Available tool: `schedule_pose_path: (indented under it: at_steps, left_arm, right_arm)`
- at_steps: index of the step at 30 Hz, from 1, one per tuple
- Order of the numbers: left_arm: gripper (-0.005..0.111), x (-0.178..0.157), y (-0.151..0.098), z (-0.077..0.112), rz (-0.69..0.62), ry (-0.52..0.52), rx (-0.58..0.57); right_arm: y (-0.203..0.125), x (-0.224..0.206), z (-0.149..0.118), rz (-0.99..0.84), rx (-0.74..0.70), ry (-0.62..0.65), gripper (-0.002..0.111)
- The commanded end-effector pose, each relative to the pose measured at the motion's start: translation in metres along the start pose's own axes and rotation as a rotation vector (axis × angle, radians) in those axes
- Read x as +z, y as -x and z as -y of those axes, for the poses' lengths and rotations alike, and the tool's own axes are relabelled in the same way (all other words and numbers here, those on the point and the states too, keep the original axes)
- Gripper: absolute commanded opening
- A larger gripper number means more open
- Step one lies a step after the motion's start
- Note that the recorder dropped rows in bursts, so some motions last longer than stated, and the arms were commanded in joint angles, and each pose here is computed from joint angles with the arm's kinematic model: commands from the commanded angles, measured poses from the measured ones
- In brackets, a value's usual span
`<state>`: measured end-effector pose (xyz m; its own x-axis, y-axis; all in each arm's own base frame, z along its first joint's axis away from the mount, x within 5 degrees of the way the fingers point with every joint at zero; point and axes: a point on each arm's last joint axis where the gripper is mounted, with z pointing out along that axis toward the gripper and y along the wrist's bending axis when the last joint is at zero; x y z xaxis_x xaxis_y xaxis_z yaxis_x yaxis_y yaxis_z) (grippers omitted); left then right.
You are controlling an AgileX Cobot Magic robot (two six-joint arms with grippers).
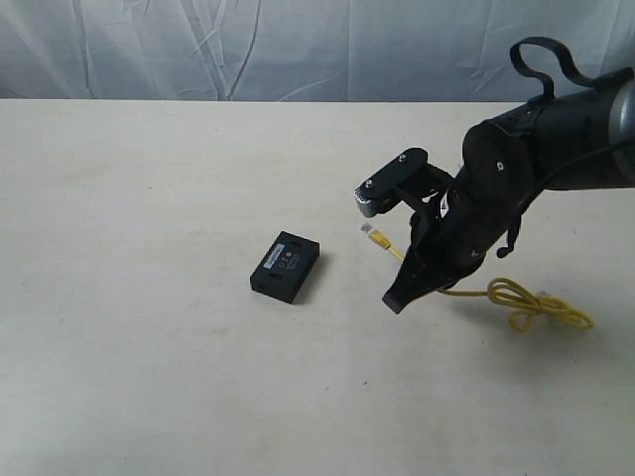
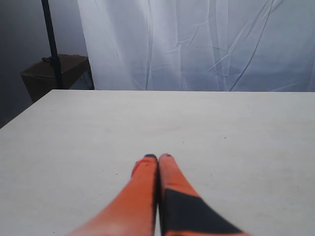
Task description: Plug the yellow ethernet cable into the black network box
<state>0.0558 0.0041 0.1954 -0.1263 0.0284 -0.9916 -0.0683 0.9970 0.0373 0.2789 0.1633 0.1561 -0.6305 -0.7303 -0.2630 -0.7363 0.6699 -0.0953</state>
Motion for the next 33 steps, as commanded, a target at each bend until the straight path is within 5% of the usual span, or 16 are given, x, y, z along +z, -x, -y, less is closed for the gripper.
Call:
schedule_pose_path:
  at_steps: [1,12,19,24,33]
  left_arm:
    - [0.0,0.0,0.0,-0.001,0.015,0.009,0.017]
    - [0.0,-0.002,0.02,-0.001,0.232,0.007,-0.065]
    - [0.0,-0.006,0.03,-0.004,0.352,0.0,-0.252]
    - [0.0,-0.005,0.05,-0.001,0.224,-0.025,-0.269]
    - [0.0,0.051,0.133,-0.004,-0.19,-0.022,-0.007]
  right_arm:
    - [-0.002,0.001,0.0,-0.009,0.0,0.003,0.0]
    - [-0.001,0.001,0.0,-0.002,0.009,0.003,0.0]
    - [-0.001,0.001,0.0,-0.001,0.009,0.003,0.0]
    - [-0.001,0.001,0.0,-0.001,0.009,0.003,0.0]
    - [-0.001,0.001,-0.001,0.007,0.02,0.007,0.0]
